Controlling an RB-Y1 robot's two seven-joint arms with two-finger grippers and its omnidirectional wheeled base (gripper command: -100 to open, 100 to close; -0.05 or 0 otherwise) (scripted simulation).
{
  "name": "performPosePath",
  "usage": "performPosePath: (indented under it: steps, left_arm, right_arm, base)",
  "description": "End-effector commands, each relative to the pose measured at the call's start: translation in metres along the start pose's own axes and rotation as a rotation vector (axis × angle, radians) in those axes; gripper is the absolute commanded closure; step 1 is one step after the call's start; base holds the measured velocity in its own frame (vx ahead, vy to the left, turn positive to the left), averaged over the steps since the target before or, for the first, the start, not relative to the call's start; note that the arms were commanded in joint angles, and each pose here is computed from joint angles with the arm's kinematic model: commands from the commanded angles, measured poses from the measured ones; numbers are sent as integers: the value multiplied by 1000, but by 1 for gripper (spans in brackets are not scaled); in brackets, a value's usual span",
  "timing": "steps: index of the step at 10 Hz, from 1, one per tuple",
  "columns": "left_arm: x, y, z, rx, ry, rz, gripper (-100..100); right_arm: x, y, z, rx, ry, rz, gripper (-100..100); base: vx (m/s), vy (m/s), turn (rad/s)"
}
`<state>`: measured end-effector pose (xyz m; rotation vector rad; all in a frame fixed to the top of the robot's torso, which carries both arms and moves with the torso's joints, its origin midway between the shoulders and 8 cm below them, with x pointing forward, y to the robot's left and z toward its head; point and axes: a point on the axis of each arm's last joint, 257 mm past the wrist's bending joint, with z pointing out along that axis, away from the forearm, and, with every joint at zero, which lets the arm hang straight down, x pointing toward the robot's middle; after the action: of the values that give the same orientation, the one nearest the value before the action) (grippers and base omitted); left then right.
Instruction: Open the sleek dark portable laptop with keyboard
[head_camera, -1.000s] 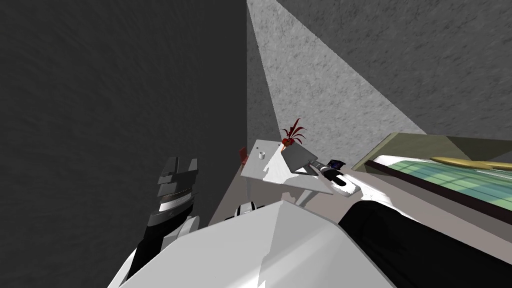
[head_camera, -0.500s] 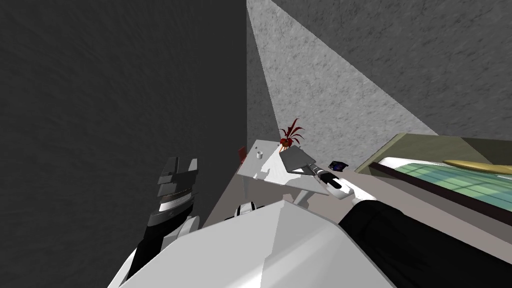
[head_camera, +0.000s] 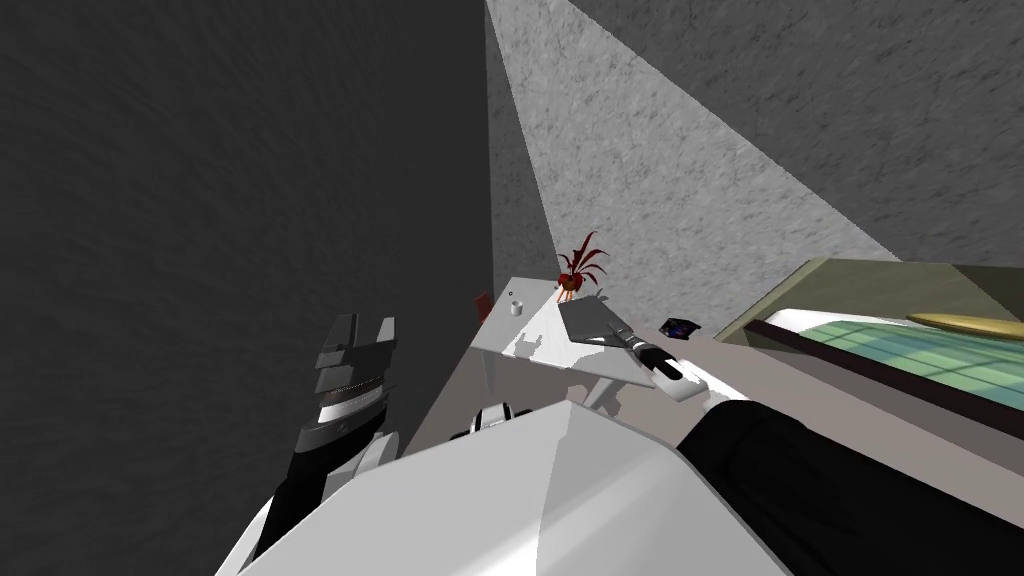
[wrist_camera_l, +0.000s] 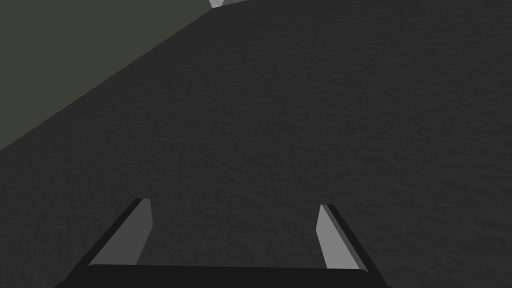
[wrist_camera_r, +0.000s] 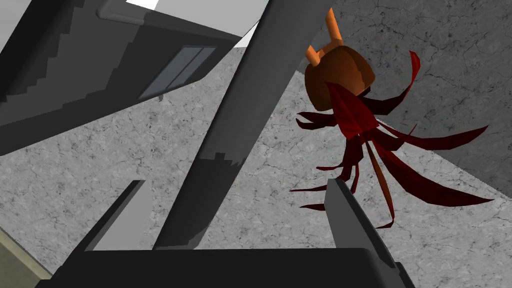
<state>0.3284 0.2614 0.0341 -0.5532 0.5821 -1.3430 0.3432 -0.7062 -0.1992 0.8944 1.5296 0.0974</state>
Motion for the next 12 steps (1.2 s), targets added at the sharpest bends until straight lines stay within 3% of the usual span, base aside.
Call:
performPosePath:
  steps: [1, 5, 6, 7, 12]
  left_arm:
    - [0, 0, 0, 0, 0, 0, 0]
    - [0, 0, 0, 0, 0, 0, 0]
    - [0, 0, 0, 0, 0, 0, 0]
    - [0, 0, 0, 0, 0, 0, 0]
    - [0, 0, 0, 0, 0, 0, 0]
  right_arm:
    - [-16, 8, -2, -4, 0, 0, -100]
    - [-37, 26, -4, -13, 9, -5, -100]
    - [-33, 24, -4, -13, 8, -4, -100]
    - [-34, 25, -4, -12, 8, -3, 0]
    - [-34, 26, -4, -15, 7, -4, 0]
  base:
    - [16, 19, -23]
    - [11, 20, -29]
    - [1, 7, -2]
    - [0, 0, 0]
    - [0, 0, 0]
